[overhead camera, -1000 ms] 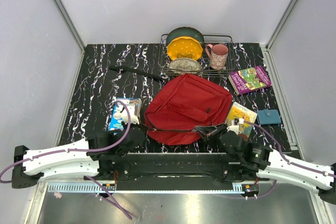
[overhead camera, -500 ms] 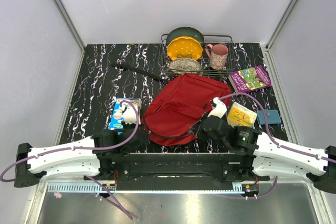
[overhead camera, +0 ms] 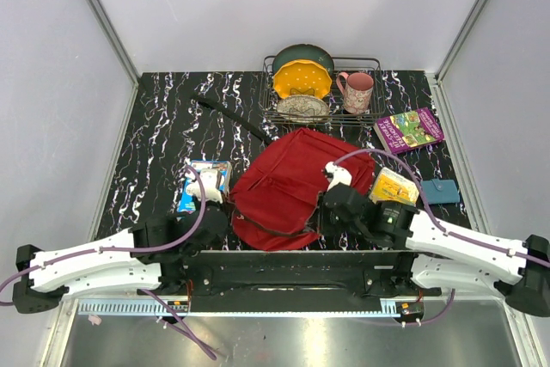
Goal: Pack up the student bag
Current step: Unzip the student bag at the center of the board.
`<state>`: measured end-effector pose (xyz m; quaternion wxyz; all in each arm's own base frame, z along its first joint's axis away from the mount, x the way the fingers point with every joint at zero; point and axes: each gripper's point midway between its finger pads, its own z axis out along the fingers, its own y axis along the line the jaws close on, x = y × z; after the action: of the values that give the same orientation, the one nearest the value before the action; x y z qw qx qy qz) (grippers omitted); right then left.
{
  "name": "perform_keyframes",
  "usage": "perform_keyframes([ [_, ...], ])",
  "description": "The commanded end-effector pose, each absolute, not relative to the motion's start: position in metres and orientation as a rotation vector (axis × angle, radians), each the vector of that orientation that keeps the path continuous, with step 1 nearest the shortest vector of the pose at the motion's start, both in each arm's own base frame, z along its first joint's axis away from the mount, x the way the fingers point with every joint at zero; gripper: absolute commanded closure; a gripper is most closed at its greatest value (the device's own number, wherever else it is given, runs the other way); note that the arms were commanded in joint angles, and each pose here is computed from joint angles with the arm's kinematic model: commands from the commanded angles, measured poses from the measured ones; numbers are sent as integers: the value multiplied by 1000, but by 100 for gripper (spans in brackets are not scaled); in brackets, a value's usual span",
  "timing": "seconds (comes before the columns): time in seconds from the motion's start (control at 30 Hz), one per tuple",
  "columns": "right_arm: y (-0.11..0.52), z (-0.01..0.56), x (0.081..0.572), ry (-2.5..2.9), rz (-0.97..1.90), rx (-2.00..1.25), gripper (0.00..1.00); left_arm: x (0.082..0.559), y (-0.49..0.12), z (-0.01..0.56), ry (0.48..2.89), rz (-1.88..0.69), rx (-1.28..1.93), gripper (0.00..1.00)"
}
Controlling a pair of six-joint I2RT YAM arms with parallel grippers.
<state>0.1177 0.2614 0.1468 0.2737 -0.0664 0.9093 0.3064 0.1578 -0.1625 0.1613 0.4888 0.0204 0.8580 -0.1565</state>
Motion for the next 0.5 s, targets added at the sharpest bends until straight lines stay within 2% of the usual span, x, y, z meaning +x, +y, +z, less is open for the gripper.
perform_keyframes([
  [0.0,225,140,165,2436,636,95,100,160,-186,175,2042,-468,111,100],
  [0.1,202,134,199,2406,593,262,100,160,-193,169,2060,-476,116,100],
  [0.23,205,138,234,2358,619,327,100,162,-206,159,2080,-488,97,100],
  [0.47,208,101,289,2403,603,446,100,168,-228,156,2103,-468,85,100],
])
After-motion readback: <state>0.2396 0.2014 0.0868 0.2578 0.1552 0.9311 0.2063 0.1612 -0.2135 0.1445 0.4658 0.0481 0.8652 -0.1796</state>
